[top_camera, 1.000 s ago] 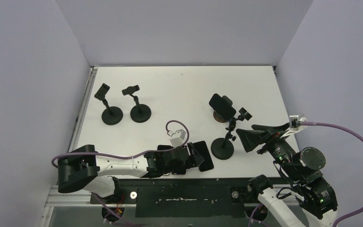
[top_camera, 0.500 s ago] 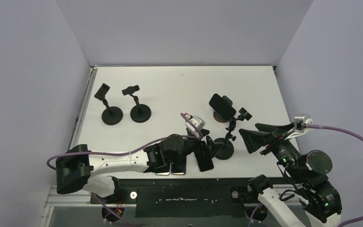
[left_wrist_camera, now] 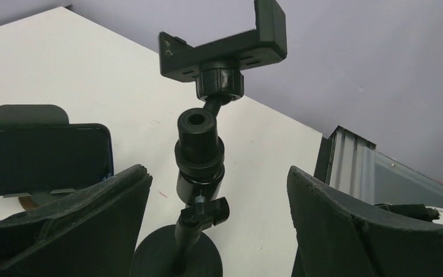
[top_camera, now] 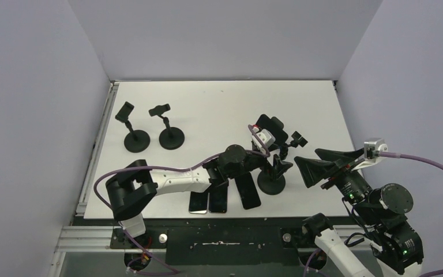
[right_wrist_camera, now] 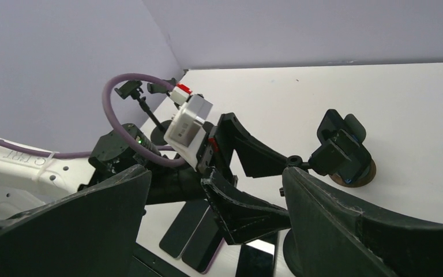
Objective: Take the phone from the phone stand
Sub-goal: Pick up the phone stand at the center of the board.
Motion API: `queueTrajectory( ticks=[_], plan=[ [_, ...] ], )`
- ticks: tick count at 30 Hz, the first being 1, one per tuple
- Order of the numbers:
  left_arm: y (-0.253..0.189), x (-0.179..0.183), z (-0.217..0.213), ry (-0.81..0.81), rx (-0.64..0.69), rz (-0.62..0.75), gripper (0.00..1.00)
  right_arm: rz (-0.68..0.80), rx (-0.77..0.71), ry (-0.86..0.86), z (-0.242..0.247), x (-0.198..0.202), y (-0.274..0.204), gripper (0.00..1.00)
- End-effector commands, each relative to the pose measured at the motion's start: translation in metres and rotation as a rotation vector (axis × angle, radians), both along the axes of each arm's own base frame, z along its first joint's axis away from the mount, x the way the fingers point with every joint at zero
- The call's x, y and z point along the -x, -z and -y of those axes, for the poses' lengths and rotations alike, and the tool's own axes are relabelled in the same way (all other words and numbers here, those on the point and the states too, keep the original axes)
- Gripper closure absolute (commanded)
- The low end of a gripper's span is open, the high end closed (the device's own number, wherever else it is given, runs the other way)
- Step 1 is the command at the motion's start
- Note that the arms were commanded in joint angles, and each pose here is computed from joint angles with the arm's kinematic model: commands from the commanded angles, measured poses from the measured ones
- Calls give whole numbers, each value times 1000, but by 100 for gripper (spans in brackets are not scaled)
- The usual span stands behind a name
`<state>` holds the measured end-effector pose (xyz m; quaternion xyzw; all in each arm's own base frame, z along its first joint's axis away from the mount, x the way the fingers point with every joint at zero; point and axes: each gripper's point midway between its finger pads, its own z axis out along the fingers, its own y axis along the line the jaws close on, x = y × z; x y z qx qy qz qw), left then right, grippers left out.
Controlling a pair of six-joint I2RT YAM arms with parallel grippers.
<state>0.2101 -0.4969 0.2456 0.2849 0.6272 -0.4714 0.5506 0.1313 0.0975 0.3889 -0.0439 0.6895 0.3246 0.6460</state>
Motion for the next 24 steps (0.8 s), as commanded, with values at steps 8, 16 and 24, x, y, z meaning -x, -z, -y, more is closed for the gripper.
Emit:
queueTrajectory(
  ticks=[8, 16, 24],
  plan=[
    [-26, -2, 29, 80, 87, 76, 55, 17, 29, 21, 4, -2, -7, 13],
    [-72, -7, 7, 15, 173, 150, 100, 32, 28, 43, 10, 3, -15, 13],
    [-153, -21, -37, -109, 265, 257, 100, 42, 19, 51, 12, 2, -22, 13]
  ],
)
